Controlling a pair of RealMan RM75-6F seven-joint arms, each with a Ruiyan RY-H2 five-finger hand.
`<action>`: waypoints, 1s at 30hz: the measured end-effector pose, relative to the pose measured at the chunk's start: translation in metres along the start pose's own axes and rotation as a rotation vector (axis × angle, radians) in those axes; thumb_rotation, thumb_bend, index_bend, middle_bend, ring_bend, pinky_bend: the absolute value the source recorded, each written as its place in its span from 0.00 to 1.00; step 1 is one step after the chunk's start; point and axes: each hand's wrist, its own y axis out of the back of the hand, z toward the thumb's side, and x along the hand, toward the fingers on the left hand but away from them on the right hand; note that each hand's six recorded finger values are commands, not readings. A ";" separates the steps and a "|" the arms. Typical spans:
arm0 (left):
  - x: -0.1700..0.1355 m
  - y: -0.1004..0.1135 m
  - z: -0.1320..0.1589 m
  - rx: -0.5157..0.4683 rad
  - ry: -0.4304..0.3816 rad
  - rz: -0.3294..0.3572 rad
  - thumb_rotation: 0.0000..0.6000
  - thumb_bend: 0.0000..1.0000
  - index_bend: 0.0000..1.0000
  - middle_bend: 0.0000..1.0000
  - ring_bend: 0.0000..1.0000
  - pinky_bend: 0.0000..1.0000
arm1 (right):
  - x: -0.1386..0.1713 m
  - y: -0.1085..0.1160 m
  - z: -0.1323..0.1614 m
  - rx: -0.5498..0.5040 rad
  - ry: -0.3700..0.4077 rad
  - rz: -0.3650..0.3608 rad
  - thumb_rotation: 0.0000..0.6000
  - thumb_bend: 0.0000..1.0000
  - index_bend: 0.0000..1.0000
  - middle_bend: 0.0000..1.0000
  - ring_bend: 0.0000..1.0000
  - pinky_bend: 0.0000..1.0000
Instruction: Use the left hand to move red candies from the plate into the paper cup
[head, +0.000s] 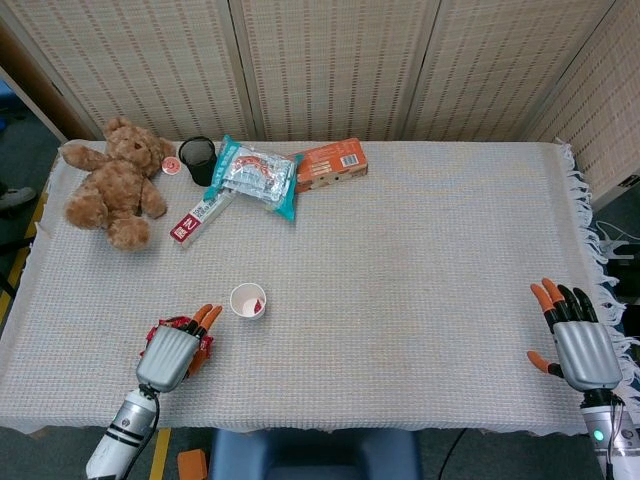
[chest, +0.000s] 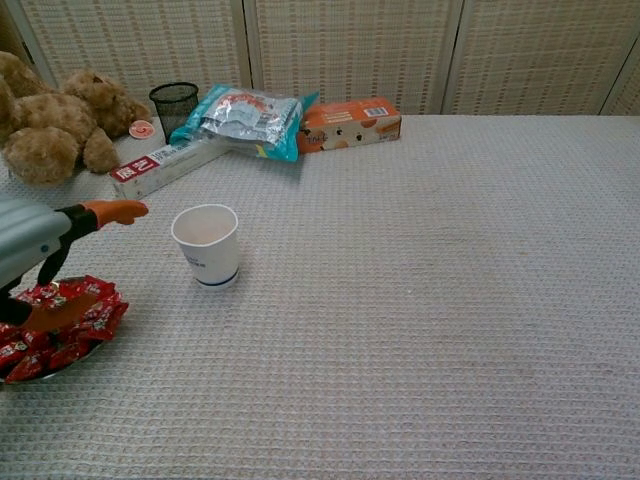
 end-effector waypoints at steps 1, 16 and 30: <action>-0.007 -0.005 -0.002 -0.009 0.004 -0.023 1.00 0.36 0.00 0.01 0.60 0.93 | 0.000 -0.001 0.001 0.002 0.003 0.002 1.00 0.08 0.00 0.00 0.00 0.00; -0.008 -0.041 -0.005 0.026 0.055 -0.133 1.00 0.34 0.00 0.02 0.62 0.94 | 0.005 0.004 0.014 -0.031 0.073 -0.021 1.00 0.08 0.00 0.00 0.00 0.00; 0.003 -0.052 -0.018 0.061 0.114 -0.151 1.00 0.34 0.26 0.23 0.63 0.95 | 0.012 0.013 0.009 -0.052 0.088 -0.061 1.00 0.08 0.00 0.00 0.00 0.00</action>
